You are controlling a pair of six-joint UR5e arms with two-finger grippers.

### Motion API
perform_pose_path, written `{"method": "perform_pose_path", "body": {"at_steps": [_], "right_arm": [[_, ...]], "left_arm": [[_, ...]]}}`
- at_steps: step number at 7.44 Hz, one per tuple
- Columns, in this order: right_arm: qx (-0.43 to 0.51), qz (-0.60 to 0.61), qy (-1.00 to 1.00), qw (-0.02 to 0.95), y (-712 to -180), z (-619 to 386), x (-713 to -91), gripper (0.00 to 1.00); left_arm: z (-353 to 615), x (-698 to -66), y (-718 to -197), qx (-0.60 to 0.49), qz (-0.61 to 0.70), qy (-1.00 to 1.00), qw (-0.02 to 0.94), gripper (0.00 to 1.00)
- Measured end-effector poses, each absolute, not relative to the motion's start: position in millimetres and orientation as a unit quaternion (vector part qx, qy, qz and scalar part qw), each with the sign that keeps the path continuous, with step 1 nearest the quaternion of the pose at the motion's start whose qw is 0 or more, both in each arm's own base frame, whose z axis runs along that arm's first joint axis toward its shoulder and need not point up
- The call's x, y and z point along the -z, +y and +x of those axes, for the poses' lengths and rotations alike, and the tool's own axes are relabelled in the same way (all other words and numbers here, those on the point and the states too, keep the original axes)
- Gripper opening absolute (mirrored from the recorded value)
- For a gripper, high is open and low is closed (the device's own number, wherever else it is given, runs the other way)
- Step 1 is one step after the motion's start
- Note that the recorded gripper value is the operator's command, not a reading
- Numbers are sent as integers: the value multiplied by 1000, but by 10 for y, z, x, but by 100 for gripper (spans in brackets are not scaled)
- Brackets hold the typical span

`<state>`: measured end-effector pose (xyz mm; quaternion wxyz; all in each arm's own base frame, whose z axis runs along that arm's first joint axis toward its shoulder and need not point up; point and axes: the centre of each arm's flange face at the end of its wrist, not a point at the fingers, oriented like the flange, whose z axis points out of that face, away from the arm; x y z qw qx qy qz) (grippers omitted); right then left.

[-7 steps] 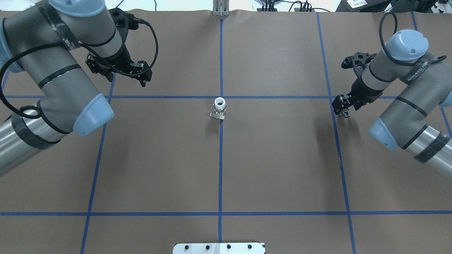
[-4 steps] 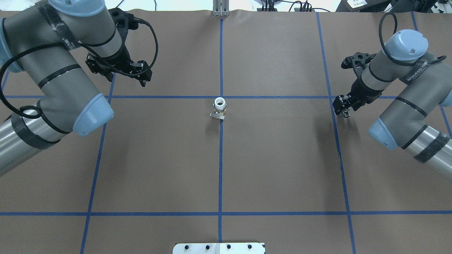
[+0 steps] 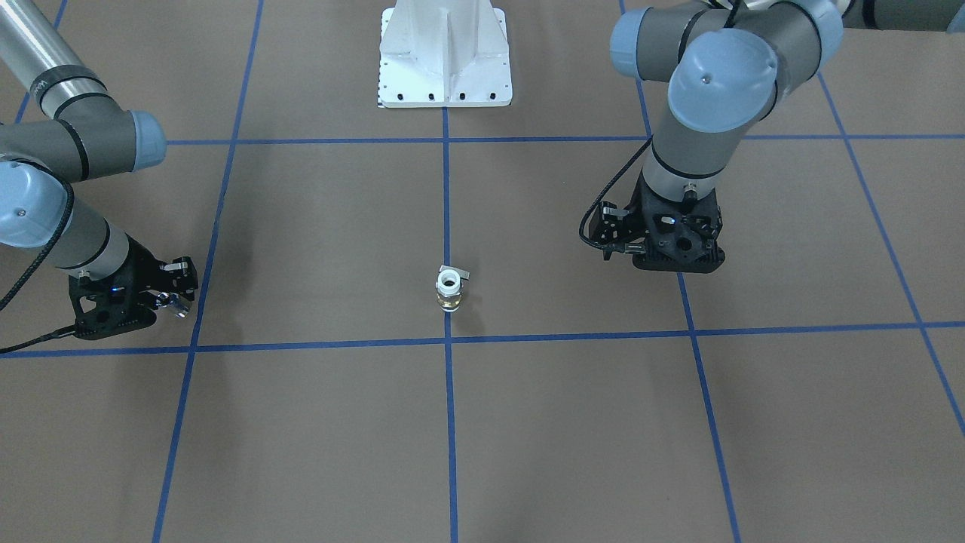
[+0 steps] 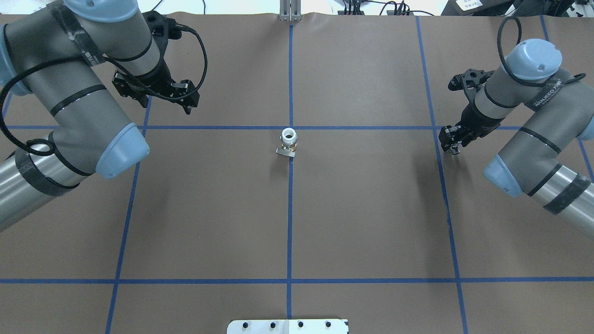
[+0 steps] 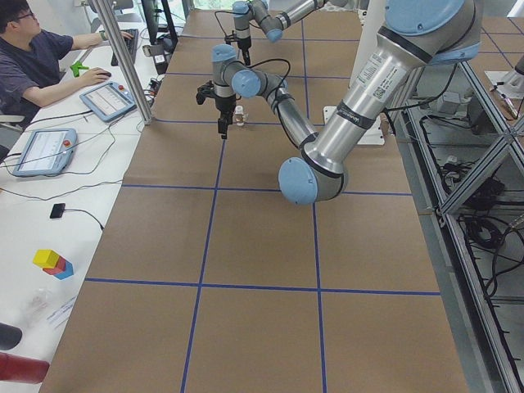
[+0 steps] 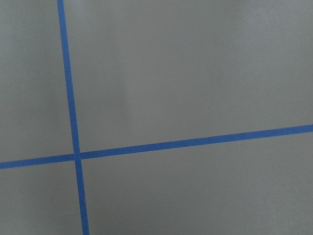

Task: Assemble PPR valve and pipe with both arms
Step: 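Close the right gripper on the silver fitting and lift it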

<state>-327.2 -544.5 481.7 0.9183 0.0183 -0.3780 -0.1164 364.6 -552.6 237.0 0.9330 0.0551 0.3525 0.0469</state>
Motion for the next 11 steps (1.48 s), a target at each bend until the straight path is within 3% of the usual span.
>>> {"method": "perform_pose_path", "body": {"at_steps": [3, 5, 6, 7, 8, 11], "right_arm": [[118, 17, -377, 918, -5451, -3280, -4846, 55], [118, 16, -377, 918, -5451, -3279, -4850, 46], [118, 16, -377, 918, -5451, -3275, -4853, 36], [117, 16, -377, 919, -5453, -3272, -4853, 15], [115, 16, -377, 919, -5453, -3273, -4852, 0], [113, 23, -381, 917, -5485, -3221, -4770, 0]], "left_arm": [[3658, -2373, -5526, -44, 53, 352, 933, 100], [3660, -2373, -5527, -43, 52, 352, 933, 100], [3660, -2372, -5527, -43, 53, 352, 933, 100], [3660, -2372, -5527, -43, 53, 352, 933, 100], [3660, -2374, -5527, -43, 52, 352, 933, 100], [3655, -2381, -5529, -43, 53, 352, 934, 100]]}}
